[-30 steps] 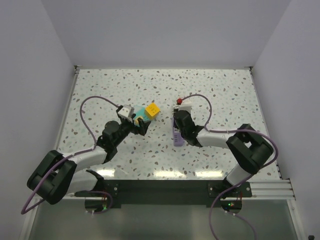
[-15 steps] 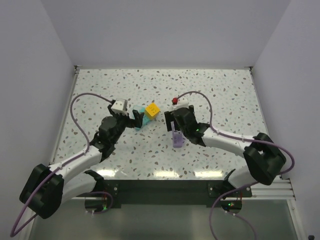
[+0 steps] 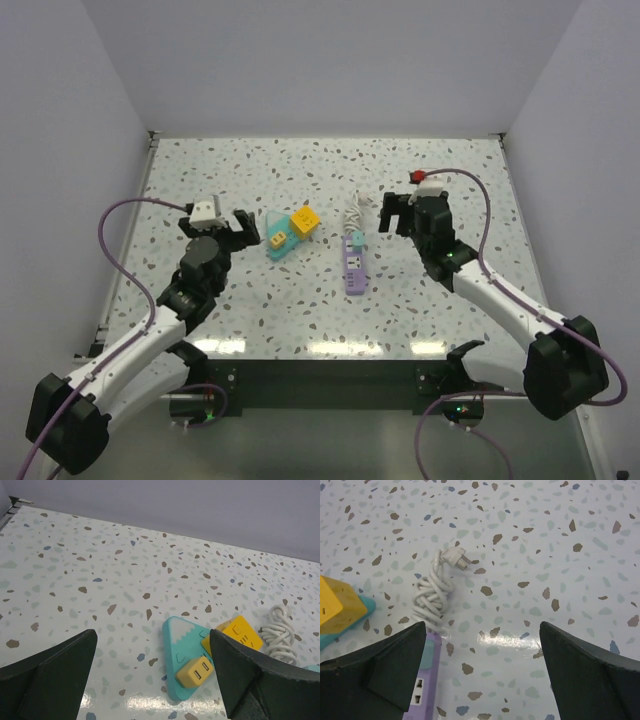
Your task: Insert the plug
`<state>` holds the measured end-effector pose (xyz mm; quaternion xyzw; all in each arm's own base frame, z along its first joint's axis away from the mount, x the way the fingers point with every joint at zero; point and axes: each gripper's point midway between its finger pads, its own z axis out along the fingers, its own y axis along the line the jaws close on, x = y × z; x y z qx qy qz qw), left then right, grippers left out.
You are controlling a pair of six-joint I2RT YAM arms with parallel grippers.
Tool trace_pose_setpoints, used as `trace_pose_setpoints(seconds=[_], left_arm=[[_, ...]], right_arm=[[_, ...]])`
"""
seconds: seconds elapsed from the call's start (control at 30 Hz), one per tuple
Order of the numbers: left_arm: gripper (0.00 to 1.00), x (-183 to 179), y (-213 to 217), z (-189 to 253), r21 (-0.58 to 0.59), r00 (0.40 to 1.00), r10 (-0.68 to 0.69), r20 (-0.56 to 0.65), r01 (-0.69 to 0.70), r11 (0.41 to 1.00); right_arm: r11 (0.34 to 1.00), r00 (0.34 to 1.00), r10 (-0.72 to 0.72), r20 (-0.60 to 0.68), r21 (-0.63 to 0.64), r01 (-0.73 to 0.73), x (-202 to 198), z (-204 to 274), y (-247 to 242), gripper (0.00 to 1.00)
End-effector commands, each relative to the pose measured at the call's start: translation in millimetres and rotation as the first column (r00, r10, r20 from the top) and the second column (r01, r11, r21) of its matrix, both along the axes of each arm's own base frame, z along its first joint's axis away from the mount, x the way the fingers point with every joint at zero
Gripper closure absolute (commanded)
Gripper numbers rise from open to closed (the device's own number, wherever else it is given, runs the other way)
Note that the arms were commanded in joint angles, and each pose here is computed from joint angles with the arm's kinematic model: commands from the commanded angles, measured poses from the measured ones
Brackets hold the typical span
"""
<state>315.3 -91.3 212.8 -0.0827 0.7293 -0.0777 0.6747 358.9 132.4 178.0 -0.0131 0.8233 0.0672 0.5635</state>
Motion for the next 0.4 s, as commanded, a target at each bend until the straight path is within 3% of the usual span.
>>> trace_pose_setpoints(seconds=[0.0,0.37], left_arm=[[0.0,-1.1,19.1,18.6,-0.024,0.994,0.104,0.015,-0.104,0.994],[0.0,1.1,22.2,28.6,-0.004,0.992,0.124,0.013,-0.124,0.992]], right_arm=[[0.998,0.998,0.021,0.052,0.061,-0.024,-2.2,13.0,-6.0,0.01],[0.988,0.995,-0.048,0.084,0.151,0.035,-12.2,14.9,-40.0,0.01]])
